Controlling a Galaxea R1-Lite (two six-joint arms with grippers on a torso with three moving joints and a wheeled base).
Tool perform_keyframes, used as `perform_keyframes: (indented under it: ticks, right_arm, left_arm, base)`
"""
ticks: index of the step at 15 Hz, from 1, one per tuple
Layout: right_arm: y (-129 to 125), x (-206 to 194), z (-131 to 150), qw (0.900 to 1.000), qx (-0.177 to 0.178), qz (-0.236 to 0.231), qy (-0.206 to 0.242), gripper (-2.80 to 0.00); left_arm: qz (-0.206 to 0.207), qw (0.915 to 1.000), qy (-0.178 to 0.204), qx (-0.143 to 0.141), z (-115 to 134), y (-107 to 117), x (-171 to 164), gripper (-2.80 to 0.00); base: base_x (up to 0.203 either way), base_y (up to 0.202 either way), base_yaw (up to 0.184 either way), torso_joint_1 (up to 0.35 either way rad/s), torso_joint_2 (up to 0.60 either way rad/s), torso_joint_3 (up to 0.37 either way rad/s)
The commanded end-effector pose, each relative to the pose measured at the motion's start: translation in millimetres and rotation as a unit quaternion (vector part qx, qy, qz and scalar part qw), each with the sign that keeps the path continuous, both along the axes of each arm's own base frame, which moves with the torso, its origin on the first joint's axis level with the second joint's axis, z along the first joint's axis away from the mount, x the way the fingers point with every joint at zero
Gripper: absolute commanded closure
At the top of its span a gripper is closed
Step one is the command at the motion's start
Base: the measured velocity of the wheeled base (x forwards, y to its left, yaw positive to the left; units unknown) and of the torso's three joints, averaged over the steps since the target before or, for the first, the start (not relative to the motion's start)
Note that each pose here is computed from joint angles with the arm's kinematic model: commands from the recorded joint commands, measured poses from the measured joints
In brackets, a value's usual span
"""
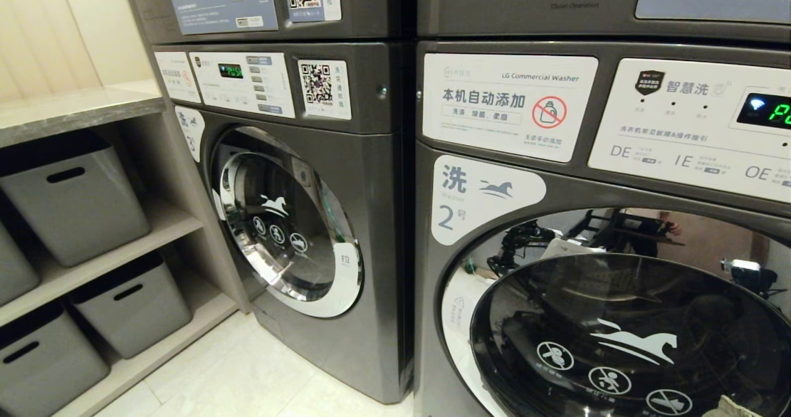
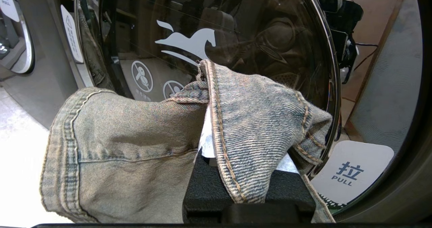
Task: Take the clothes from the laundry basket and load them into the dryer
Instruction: Put the clothes in the dryer
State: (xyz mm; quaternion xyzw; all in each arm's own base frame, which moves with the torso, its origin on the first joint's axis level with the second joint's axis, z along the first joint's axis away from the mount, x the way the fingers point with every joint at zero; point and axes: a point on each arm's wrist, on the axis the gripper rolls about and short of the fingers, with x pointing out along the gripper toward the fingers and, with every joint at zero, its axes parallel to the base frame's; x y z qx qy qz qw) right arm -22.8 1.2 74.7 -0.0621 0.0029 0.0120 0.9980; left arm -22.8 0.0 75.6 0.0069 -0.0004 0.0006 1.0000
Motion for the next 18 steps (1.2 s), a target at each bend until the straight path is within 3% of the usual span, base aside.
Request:
perform_keyframes:
  ticks: [1,18]
  right_arm:
    - [0.0,0.0,0.0,1.0,0.0,0.0,0.0,0.0]
    - [-0.2,0.0,0.0,1.0,0.0,-0.003,0.0,0.0]
  left_arm:
    - [0.0,1.0,0.0,0.0,-0.4,0.0,0.1,0.0]
    - [0.0,1.0,0.0,0.0,-0.2,0.0,0.1,0.0]
  base:
    - [0.0,0.0,0.0,0.0,0.0,0.0]
    - [0.0,0.0,0.0,0.0,0.0,-0.004]
